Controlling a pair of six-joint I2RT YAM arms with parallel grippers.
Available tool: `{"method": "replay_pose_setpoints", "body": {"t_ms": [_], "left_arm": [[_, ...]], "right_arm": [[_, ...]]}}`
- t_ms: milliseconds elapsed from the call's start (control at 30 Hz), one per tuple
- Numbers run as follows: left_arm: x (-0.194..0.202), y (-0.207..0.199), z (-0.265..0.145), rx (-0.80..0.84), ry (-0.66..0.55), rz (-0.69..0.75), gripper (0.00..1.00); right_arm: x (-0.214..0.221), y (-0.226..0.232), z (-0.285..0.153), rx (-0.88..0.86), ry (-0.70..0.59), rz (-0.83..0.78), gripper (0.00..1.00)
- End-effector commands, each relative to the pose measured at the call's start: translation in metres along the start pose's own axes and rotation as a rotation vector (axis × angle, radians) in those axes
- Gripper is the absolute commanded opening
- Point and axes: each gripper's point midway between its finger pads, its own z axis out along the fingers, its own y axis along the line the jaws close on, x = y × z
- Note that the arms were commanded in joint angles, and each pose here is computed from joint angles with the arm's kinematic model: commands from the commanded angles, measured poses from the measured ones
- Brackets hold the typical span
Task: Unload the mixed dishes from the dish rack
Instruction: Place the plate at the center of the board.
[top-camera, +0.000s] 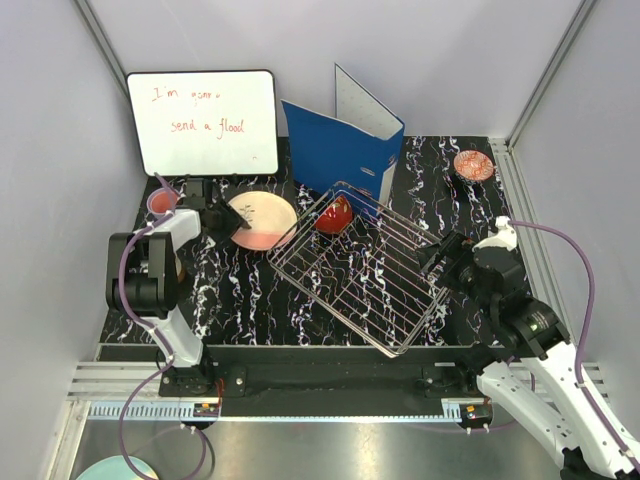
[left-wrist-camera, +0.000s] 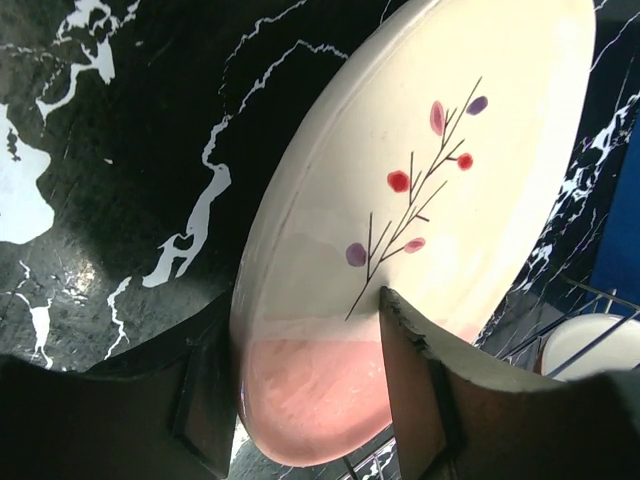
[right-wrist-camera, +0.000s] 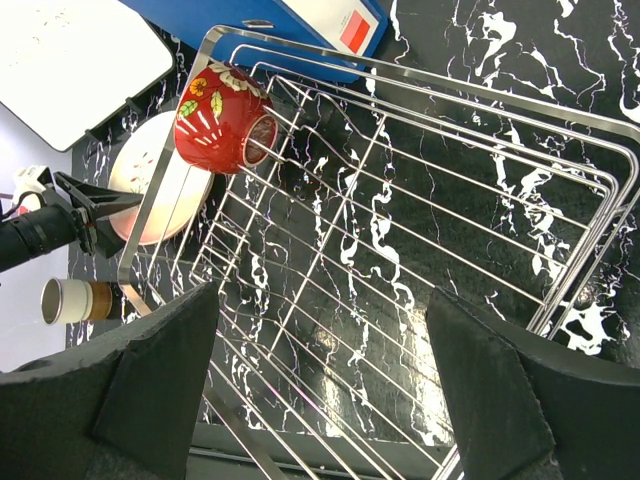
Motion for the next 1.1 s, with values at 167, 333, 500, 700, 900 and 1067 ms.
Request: {"method": "replay_pose_setpoints", "body": {"t_ms": [167, 333, 500, 700, 900, 1067], "left_arm": [[0.043, 0.059, -0.002, -0.226, 0.151, 0.076, 0.59], [0.042, 0.058, -0.006, -0.223, 0.153, 0.098, 0.63], [0.031, 0.038, -0.024, -0.170, 0.118, 0.112, 0.65], [0.011, 0.006, -0.053, -0.103, 0.065, 0.141, 0.68], [-0.007, -0.036, -0.090, -0.009, -0.017, 0.198, 0.68], [-0.022, -0.105, -0.149, 0.142, -0.140, 0.309, 0.69]], "right_arm": [[-0.002, 0.008, 0.002, -0.046, -0.014, 0.023, 0.91], [0.001, 0.008, 0.005, -0.051, -0.008, 0.028, 0.91], [0.003, 0.009, 0.008, -0.053, 0.000, 0.027, 0.91], [0.003, 0.013, 0.010, -0.064, 0.005, 0.030, 0.91], [0.007, 0.017, 0.013, -0.086, 0.019, 0.043, 0.91], [0.007, 0.020, 0.017, -0.090, 0.029, 0.025, 0.91]]}}
